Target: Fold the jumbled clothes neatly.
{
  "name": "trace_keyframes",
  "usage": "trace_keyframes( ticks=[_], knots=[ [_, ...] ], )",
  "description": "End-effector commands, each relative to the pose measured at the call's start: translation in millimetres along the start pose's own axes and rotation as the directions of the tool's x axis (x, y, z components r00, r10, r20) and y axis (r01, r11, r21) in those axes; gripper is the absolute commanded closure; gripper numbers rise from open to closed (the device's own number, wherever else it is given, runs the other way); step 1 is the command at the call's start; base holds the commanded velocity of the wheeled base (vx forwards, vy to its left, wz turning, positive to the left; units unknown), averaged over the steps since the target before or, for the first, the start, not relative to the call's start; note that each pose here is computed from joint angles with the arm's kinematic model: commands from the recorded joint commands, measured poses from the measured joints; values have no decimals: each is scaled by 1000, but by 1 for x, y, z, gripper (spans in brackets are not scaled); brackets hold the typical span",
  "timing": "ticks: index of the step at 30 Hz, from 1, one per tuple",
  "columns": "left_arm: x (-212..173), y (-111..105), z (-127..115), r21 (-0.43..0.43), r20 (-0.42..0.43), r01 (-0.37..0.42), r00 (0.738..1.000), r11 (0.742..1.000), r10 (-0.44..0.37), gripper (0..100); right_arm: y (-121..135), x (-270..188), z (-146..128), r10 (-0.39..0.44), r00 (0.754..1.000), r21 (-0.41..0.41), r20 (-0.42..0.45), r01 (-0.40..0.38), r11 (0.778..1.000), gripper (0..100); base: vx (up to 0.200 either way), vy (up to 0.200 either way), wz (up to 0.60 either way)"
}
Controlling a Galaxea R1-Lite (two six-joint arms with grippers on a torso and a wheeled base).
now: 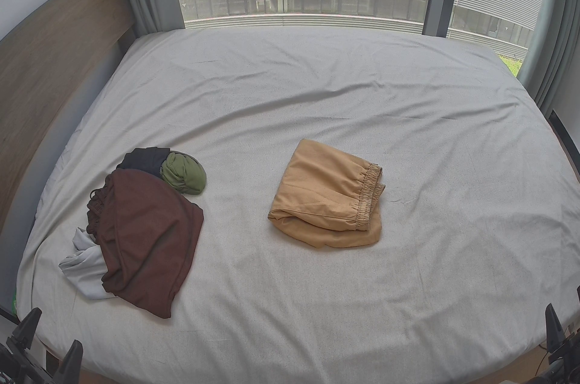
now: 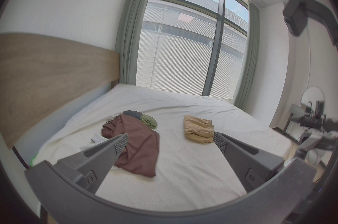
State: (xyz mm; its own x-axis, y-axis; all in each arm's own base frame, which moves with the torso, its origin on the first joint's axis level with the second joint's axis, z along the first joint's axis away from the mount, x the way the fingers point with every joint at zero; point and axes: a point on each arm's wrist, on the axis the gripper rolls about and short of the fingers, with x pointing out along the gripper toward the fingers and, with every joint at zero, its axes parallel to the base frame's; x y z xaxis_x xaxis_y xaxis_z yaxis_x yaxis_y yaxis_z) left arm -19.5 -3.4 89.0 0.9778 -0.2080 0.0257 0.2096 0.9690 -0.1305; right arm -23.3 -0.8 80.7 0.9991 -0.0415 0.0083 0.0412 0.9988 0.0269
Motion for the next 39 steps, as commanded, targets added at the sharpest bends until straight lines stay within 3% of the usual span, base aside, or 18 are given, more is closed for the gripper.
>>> trace_keyframes(
  ticks=[1,4,6,39],
  knots=[
    [-4,1,-7,64,51,-88,995,994,85,0,0,0,-5,4,1000,-5,-8,-4,1000,0,0,0,0],
    [-4,4,-11,129,26,-226,974,965,225,0,0,0,-5,4,1000,-7,-8,-5,1000,0,0,0,0],
    [-5,5,-15,140,-18,-235,971,962,239,0,0,0,-5,4,1000,-7,-8,-5,1000,0,0,0,0],
    [-4,5,-13,139,5,-230,973,963,232,0,1,0,-5,35,999,-25,-9,-35,999,0,0,0,0]
  ],
)
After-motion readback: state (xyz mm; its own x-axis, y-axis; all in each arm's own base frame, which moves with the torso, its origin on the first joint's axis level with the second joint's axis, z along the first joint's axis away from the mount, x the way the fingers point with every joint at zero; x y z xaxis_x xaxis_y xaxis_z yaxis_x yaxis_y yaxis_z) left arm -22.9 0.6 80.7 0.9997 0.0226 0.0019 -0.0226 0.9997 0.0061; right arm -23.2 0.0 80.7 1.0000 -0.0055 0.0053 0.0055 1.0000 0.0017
